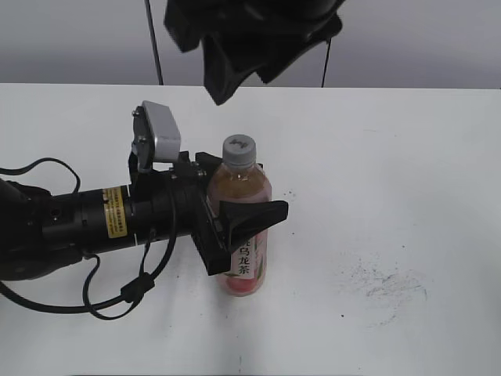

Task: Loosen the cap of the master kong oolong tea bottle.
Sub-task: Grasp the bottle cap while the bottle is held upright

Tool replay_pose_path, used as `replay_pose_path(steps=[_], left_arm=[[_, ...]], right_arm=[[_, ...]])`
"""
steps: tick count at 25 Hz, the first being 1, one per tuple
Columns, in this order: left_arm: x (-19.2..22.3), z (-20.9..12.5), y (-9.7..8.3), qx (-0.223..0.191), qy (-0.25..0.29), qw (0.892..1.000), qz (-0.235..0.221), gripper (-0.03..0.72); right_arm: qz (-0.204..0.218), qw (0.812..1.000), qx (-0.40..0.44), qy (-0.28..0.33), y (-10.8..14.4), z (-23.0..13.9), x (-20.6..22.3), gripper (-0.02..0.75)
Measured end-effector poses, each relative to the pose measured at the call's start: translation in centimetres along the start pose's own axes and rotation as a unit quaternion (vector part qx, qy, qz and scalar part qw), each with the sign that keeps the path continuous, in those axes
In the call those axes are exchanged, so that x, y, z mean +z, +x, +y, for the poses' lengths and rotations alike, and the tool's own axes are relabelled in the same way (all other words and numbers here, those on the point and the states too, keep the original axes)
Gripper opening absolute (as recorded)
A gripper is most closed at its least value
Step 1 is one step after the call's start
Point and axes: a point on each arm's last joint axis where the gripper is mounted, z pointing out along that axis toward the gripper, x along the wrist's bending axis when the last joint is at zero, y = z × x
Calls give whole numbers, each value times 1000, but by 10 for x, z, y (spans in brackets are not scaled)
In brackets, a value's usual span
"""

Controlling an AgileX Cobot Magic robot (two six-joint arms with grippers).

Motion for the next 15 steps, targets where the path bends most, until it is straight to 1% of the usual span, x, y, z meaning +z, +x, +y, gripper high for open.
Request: replay_pose_path(steps=[4, 15], left_arm=[[0, 0, 0, 0, 0, 1000, 0, 446], [0, 0, 0, 0, 0, 1000, 0, 446]], right_arm=[[0, 999, 27, 21, 3, 2, 18, 396], [-5, 998, 37, 54, -1, 2, 46, 396]])
